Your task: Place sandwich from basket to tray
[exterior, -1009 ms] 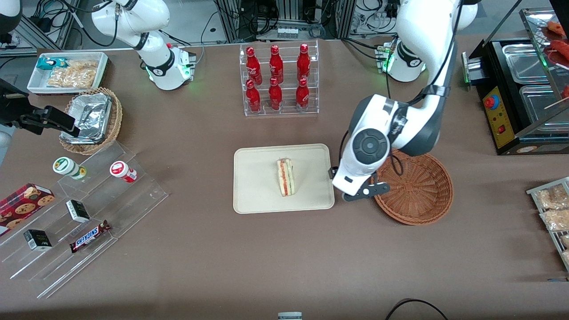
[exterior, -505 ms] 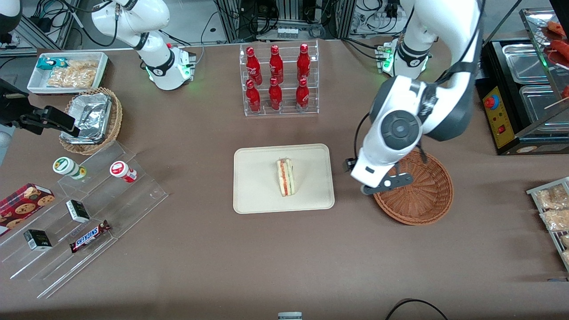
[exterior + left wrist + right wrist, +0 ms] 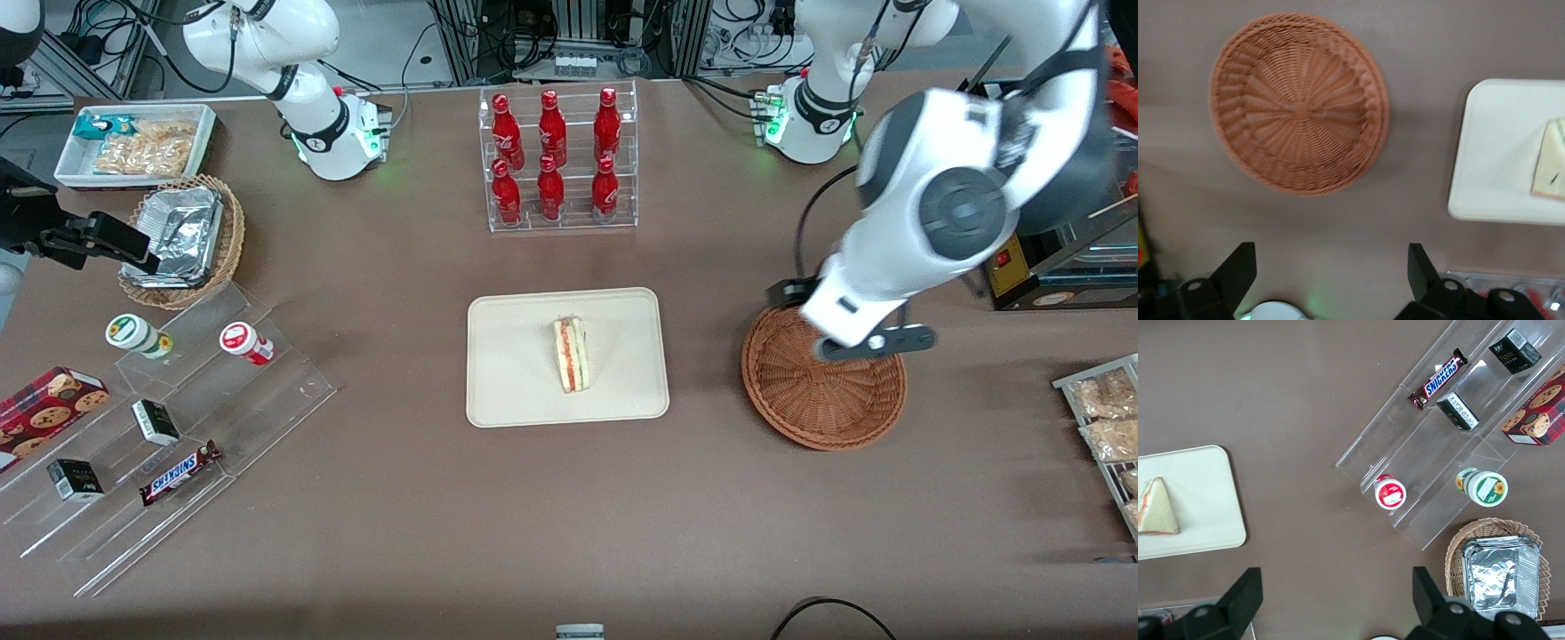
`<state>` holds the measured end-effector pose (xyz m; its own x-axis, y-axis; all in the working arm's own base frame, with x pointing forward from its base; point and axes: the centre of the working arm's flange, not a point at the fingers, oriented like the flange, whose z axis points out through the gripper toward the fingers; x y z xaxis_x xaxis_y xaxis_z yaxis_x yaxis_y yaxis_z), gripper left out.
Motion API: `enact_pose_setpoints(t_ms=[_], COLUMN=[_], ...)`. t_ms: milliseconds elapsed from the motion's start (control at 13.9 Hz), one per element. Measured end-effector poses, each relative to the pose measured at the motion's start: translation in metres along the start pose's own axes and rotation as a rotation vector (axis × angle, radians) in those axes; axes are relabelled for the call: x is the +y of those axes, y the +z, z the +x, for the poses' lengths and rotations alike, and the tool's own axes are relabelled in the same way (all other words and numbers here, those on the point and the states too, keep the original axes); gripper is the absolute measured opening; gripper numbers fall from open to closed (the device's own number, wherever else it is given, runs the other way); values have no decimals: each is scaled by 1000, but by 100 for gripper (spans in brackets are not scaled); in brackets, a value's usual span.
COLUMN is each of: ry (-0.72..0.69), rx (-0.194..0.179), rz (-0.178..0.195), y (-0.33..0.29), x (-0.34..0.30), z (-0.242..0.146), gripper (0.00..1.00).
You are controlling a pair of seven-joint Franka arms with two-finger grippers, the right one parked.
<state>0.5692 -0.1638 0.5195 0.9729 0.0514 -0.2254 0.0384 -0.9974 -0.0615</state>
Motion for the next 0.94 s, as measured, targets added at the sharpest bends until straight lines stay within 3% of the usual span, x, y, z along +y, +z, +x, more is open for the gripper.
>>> enact_pose_setpoints(t_ms=[432,937], ry=[133,102], rx=[-26,44], rz=[-31,-20], y=[-45,-66], x=[-110,-139], z=[-30,-40], gripper=[100,100])
